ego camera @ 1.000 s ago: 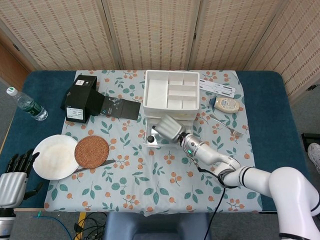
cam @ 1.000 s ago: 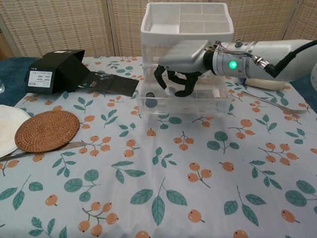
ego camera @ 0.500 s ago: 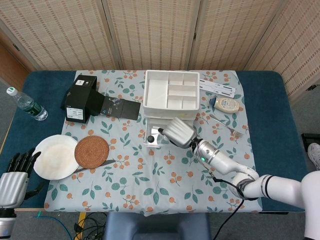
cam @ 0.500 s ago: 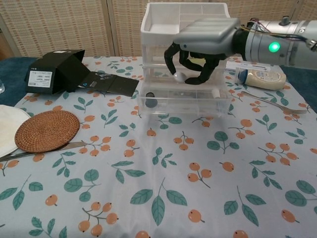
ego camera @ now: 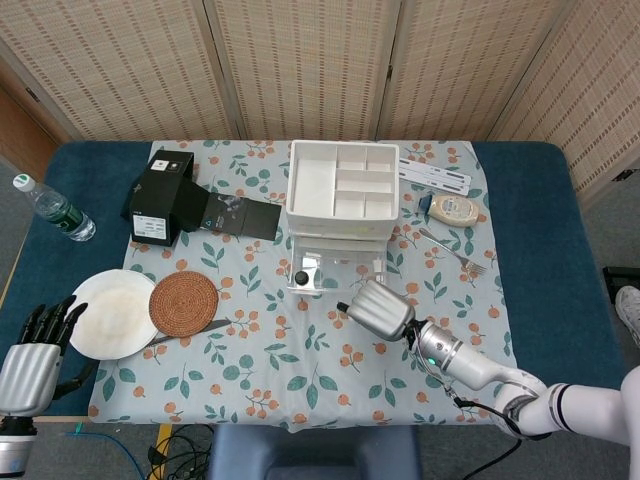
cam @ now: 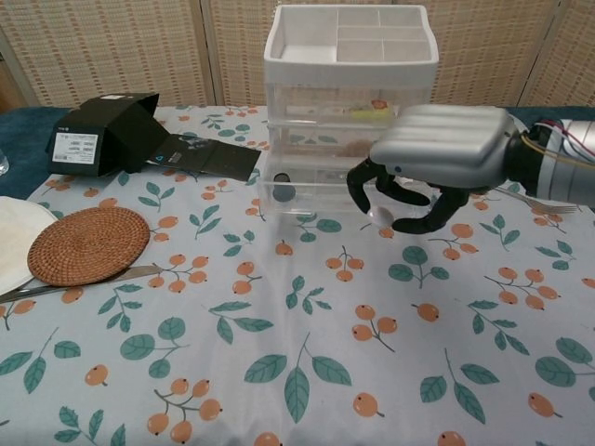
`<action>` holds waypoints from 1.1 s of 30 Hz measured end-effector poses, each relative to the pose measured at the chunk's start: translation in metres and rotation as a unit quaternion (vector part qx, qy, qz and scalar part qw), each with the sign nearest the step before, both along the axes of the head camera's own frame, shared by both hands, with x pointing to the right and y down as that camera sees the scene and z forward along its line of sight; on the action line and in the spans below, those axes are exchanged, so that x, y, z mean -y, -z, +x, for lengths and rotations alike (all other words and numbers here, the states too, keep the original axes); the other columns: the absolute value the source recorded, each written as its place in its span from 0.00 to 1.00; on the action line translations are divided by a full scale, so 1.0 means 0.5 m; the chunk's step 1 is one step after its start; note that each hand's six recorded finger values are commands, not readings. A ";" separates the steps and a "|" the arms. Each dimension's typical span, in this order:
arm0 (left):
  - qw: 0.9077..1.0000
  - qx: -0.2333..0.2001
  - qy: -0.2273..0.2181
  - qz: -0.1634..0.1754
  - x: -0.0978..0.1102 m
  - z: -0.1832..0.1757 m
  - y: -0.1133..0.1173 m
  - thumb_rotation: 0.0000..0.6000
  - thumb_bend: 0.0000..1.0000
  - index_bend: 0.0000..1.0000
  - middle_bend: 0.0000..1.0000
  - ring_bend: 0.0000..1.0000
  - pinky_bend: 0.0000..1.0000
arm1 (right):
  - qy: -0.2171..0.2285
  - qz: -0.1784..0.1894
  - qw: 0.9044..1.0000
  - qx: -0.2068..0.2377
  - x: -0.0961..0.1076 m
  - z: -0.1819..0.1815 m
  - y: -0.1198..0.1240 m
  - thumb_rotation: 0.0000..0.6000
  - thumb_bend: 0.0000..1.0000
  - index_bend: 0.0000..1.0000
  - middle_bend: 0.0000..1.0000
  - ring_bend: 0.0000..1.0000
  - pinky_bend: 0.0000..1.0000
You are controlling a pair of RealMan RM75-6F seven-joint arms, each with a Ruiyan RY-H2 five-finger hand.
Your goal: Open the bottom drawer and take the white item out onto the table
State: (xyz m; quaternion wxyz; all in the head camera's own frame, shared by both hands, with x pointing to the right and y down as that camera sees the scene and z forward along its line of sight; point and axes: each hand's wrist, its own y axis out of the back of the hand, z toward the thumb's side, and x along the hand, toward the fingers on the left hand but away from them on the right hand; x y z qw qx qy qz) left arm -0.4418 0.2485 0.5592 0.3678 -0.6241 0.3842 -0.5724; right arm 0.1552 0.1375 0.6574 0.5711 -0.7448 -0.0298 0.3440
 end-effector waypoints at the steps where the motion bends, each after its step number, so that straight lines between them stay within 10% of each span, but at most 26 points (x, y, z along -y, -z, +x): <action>1: 1.000 0.000 0.000 0.000 0.000 0.000 0.000 1.00 0.25 0.10 0.07 0.10 0.06 | 0.001 -0.001 1.000 -0.001 -0.004 0.001 -0.003 1.00 0.42 0.49 0.79 0.97 1.00; 18: 1.000 0.000 0.004 -0.003 -0.007 -0.005 -0.005 1.00 0.25 0.10 0.07 0.10 0.06 | 0.057 -0.003 0.998 -0.029 -0.072 0.002 -0.062 1.00 0.42 0.48 0.79 0.97 1.00; 33: 1.000 -0.001 0.006 -0.002 -0.011 -0.008 -0.002 1.00 0.25 0.10 0.07 0.10 0.06 | 0.051 -0.003 0.998 -0.037 -0.079 0.006 -0.069 1.00 0.42 0.20 0.79 0.97 1.00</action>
